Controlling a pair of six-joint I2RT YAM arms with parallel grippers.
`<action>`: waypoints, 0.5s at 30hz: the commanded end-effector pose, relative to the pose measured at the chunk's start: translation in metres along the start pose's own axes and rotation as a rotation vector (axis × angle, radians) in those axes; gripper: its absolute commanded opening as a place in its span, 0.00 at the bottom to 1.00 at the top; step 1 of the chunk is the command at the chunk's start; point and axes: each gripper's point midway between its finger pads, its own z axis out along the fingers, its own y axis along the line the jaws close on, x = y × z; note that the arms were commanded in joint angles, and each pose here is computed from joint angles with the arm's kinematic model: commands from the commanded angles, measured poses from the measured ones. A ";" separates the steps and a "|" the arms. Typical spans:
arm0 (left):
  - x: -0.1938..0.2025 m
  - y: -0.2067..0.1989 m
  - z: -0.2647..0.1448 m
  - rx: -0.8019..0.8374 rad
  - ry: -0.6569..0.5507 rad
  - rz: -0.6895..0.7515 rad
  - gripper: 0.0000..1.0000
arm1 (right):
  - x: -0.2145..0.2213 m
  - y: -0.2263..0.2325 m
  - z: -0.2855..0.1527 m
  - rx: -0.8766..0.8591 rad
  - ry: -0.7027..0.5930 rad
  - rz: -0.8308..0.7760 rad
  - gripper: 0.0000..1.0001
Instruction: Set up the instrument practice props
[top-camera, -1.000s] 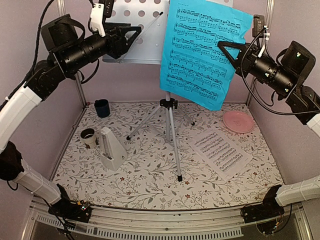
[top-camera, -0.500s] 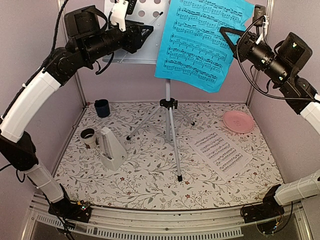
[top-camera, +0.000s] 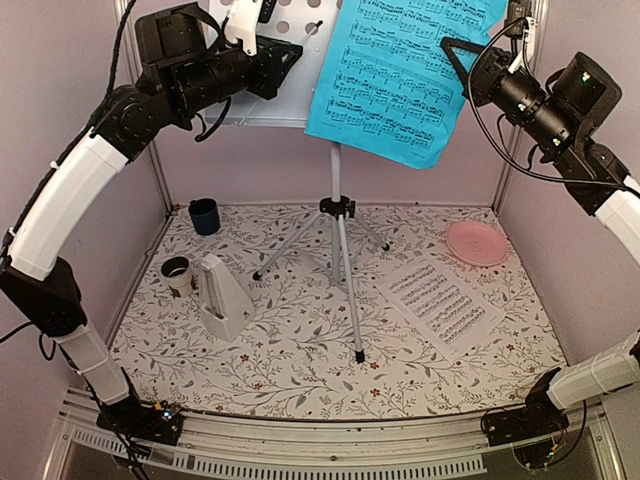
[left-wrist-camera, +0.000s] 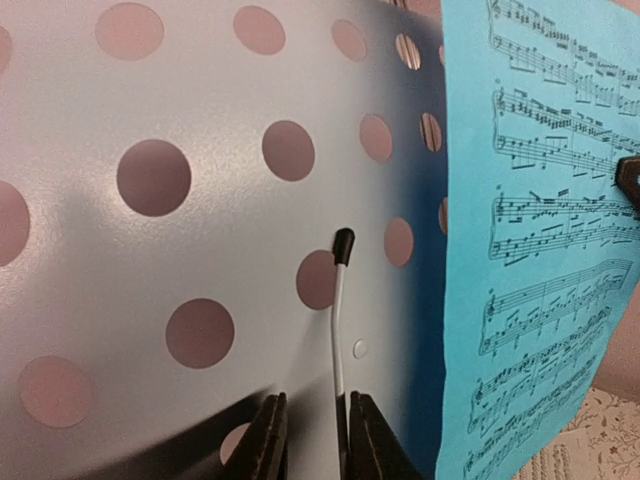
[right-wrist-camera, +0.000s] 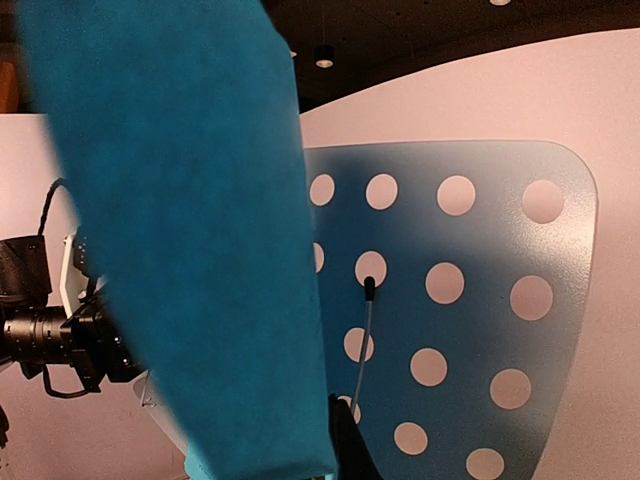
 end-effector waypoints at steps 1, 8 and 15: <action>0.007 0.003 0.004 -0.030 0.029 0.019 0.23 | -0.025 -0.007 0.000 0.040 -0.064 -0.037 0.00; 0.005 -0.005 0.002 -0.004 0.016 0.034 0.04 | -0.025 -0.011 0.007 0.050 -0.068 -0.045 0.00; -0.019 -0.006 -0.023 0.001 -0.133 0.029 0.00 | -0.022 -0.015 0.012 0.057 -0.069 -0.053 0.00</action>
